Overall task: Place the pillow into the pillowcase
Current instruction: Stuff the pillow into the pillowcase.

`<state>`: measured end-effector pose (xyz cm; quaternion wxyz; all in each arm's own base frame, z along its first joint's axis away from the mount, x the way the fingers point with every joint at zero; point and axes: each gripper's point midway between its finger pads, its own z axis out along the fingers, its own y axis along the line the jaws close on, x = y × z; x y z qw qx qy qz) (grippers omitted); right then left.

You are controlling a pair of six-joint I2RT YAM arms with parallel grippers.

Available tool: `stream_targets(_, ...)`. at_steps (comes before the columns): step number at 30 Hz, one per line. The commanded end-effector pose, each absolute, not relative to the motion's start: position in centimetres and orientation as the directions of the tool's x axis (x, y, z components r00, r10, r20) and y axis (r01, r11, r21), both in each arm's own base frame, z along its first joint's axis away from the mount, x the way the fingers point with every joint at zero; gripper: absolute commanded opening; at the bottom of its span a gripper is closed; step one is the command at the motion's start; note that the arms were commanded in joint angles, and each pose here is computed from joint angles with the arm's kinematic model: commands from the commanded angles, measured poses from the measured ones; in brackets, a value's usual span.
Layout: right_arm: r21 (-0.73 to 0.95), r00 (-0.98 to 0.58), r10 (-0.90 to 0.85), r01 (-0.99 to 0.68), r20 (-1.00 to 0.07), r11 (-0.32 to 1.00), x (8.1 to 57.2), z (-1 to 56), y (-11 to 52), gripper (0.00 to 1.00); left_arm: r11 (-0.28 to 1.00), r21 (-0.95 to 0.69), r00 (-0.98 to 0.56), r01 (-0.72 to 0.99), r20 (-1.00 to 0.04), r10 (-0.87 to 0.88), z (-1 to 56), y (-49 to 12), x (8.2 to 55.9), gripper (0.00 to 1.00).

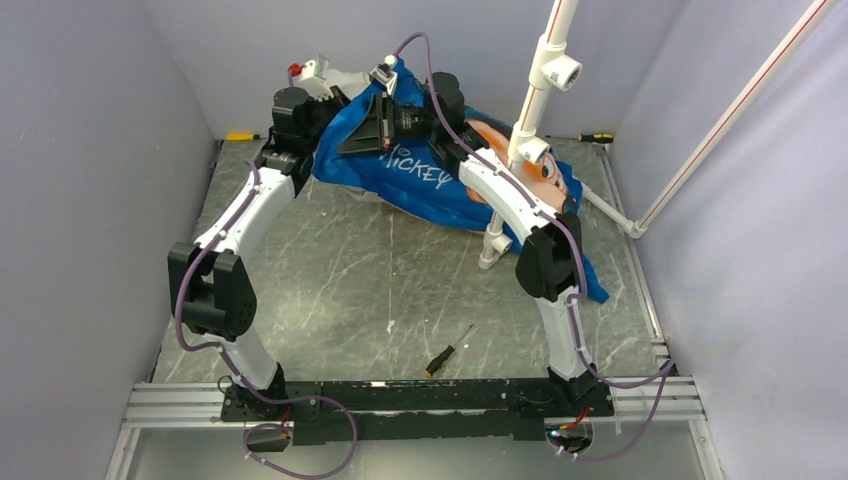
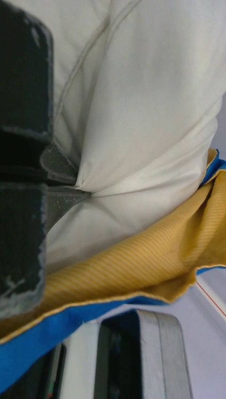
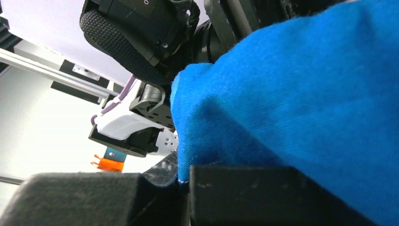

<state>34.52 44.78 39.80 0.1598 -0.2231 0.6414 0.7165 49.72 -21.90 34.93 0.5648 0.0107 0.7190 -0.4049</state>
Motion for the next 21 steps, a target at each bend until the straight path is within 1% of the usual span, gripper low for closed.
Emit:
stream_targets(1,0.699,-0.721,0.093,-0.690,-0.687,-0.190,32.1,47.3,43.5,0.04,0.632,-0.577,-0.565,0.517,-0.785,-0.254,29.3,-26.6,44.4,0.00)
stream_targets(2,0.714,-0.729,0.091,-0.684,-0.679,-0.149,32.7,46.2,43.4,0.20,0.623,-0.574,-0.558,0.531,-0.790,-0.253,29.4,-26.5,43.8,0.00)
stream_targets(3,0.726,-0.733,0.084,-0.680,-0.675,-0.104,33.1,45.2,43.3,0.31,0.609,-0.575,-0.557,0.546,-0.792,-0.249,29.5,-26.5,43.1,0.00)
stream_targets(5,0.733,-0.730,0.074,-0.680,-0.679,0.019,33.9,43.2,42.9,0.44,0.591,-0.576,-0.568,0.565,-0.791,-0.227,29.2,-26.5,41.5,0.00)
stream_targets(6,0.722,-0.718,0.076,-0.688,-0.692,0.073,34.2,42.6,42.5,0.48,0.590,-0.580,-0.581,0.561,-0.784,-0.218,28.5,-26.3,40.8,0.00)
stream_targets(7,0.713,-0.709,0.081,-0.689,-0.700,0.131,34.6,42.1,42.0,0.51,0.595,-0.579,-0.590,0.557,-0.780,-0.207,27.9,-26.0,40.1,0.00)
stream_targets(10,0.649,-0.652,0.111,-0.692,-0.750,0.317,36.2,41.2,40.0,0.55,0.616,-0.577,-0.609,0.536,-0.770,-0.191,26.0,-25.2,38.6,0.00)
stream_targets(12,0.599,-0.614,0.126,-0.672,-0.780,0.435,37.5,40.9,38.6,0.59,0.609,-0.580,-0.617,0.541,-0.766,-0.182,25.3,-25.0,37.6,0.00)
stream_targets(14,0.551,-0.580,0.131,-0.646,-0.804,0.528,38.9,40.2,37.6,0.62,0.611,-0.575,-0.622,0.543,-0.765,-0.168,24.7,-24.7,36.7,0.00)
stream_targets(18,0.502,-0.576,0.118,-0.572,-0.809,0.648,42.1,37.4,36.8,0.64,0.623,-0.568,-0.623,0.539,-0.766,-0.159,24.2,-24.1,35.5,0.00)
stream_targets(21,0.493,-0.605,0.111,-0.513,-0.788,0.702,44.2,35.1,37.1,0.65,0.621,-0.562,-0.622,0.547,-0.769,-0.148,24.0,-23.9,34.5,0.00)
